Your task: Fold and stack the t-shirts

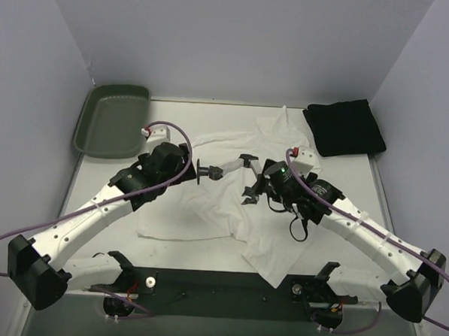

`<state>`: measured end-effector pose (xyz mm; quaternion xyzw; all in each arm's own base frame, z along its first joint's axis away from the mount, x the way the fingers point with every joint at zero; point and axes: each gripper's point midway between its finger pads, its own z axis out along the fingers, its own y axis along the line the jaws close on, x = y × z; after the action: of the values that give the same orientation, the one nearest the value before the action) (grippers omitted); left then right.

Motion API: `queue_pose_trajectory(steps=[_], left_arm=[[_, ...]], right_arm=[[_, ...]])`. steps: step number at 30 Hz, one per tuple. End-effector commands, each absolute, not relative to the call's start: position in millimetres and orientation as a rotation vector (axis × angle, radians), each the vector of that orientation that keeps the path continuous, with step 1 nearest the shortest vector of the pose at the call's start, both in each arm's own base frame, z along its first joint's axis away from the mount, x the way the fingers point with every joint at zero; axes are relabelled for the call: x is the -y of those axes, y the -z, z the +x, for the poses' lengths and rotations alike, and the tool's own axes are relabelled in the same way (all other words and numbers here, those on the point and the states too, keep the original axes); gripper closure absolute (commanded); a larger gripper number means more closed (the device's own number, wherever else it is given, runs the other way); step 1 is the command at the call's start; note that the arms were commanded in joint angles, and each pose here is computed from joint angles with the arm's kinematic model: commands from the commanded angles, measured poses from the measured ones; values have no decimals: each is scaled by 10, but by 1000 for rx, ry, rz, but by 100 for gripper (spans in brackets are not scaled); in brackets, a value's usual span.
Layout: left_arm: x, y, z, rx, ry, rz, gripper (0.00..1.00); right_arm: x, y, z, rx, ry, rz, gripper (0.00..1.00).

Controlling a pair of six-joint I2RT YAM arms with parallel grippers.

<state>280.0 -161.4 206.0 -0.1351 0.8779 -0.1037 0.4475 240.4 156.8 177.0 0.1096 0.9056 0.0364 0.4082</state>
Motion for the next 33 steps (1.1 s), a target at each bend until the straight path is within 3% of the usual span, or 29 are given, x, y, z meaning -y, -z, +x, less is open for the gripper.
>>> queue_pose_trajectory(steps=[1,18,26,33], left_arm=[[1763,-2040,3243,-2179,363,-314,3],[1799,-1440,4098,-2225,360,-402,3],[1334,-1518,4589,-2212,208,-501,3],[857,-1149,4771,-2323,-22,-559,3]], right_arm=[[-1953,-1627,2867,-2302,-228,128,0],[-2811,-782,3137,-2399,-458,-25,0],[-3042,-684,3008,-2378,-526,-108,0],[-3085,-534,2882,-2396,-502,-146,1]])
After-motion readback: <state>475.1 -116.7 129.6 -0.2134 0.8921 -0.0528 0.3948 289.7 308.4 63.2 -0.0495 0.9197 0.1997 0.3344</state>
